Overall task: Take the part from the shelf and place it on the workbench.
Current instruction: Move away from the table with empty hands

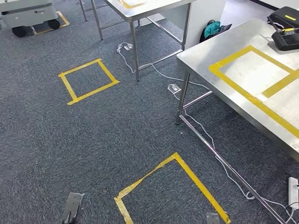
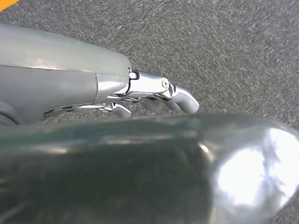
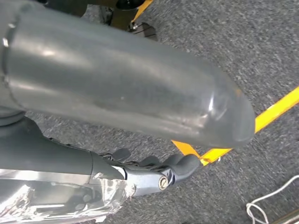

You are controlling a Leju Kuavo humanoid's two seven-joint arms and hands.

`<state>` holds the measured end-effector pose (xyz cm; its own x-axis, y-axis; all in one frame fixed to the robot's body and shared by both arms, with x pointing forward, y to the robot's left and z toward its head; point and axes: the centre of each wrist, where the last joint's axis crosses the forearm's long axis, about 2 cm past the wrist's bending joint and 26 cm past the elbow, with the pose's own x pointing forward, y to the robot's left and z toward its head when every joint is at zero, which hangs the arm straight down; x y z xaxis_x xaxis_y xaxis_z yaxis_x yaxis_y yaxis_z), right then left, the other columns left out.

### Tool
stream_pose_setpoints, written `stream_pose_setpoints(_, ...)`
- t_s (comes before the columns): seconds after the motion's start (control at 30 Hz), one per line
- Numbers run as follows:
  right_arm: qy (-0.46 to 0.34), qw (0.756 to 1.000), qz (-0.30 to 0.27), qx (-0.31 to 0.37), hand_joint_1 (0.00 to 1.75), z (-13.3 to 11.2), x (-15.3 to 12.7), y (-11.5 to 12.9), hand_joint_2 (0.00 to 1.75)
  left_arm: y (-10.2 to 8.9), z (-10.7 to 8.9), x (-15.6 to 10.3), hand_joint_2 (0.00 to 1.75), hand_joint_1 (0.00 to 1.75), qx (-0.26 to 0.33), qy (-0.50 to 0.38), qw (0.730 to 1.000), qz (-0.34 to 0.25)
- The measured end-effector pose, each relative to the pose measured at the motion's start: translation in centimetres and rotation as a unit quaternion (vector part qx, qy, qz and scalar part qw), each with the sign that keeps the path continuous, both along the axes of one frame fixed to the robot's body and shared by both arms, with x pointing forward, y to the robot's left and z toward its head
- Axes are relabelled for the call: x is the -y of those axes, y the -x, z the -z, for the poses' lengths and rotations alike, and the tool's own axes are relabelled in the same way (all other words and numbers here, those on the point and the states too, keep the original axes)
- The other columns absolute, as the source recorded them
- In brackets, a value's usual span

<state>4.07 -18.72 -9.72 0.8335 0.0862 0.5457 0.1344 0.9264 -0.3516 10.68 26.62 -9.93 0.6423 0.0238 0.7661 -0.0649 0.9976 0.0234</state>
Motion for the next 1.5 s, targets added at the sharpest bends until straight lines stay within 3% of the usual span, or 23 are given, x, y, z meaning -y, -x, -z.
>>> stream_pose_setpoints(0.13, -0.001, 1.0, 0.014, -0.01, 0.0, 0.1, 0.0, 0.9, 0.0, 1.2, 0.2, 0.6, 0.0, 0.0, 0.002, -0.002, 1.0, 0.009)
stream_pose_setpoints(0.7, -0.017, 0.999, 0.047, -0.006, 0.0, 0.4, 1.2, 3.1, 0.0, 3.3, 0.2, 4.5, 0.0, 0.0, 0.019, 0.001, 1.0, 0.017)
stream_pose_setpoints(1.1, -0.011, 1.0, 0.014, -0.006, 0.0, 0.4, 1.5, 2.1, 0.0, 2.3, -0.3, 6.8, 0.0, 0.0, 0.004, 0.007, 0.999, -0.035)
stream_pose_setpoints(1.27, -0.014, 1.0, -0.015, -0.003, 0.0, 0.5, 1.9, 1.0, 0.0, 0.3, -1.0, 7.7, 0.0, 0.0, 0.0, 0.005, 0.997, -0.077)
stream_pose_setpoints(1.5, -0.014, 1.0, -0.024, 0.001, 0.0, 0.5, 2.4, -0.1, 0.0, -0.6, -1.3, 8.5, 0.0, 0.0, 0.004, 0.011, 0.996, -0.088)
